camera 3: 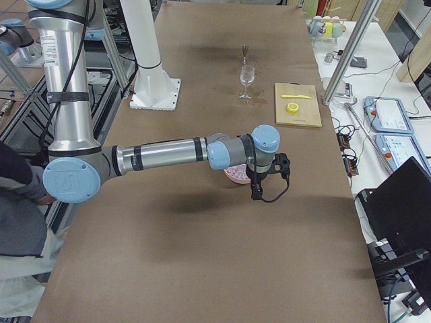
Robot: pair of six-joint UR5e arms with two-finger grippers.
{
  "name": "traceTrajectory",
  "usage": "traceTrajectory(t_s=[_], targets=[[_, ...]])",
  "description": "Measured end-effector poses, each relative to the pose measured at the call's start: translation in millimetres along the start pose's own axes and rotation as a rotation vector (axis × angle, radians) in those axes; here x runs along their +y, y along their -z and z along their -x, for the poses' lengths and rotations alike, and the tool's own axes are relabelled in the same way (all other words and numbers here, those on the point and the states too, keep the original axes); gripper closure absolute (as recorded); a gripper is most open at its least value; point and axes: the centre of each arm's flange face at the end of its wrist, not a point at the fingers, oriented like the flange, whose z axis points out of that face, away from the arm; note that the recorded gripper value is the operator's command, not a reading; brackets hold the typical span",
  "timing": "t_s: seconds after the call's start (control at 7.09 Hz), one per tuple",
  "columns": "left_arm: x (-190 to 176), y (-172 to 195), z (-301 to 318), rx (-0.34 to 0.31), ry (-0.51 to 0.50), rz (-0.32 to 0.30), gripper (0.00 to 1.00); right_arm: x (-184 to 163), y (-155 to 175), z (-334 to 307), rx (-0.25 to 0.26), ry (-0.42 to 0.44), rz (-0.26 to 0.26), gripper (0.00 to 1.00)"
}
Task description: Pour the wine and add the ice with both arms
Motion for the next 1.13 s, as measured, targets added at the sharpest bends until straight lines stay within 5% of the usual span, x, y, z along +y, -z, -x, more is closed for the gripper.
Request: traceTrajectory(t_s=[1.13], targets=[[-2.1, -4.2, -7.7, 0.003, -0.022, 0.001, 0.01, -1.3, 0.2, 0.6, 0.004, 0.001, -0.002, 0.00]])
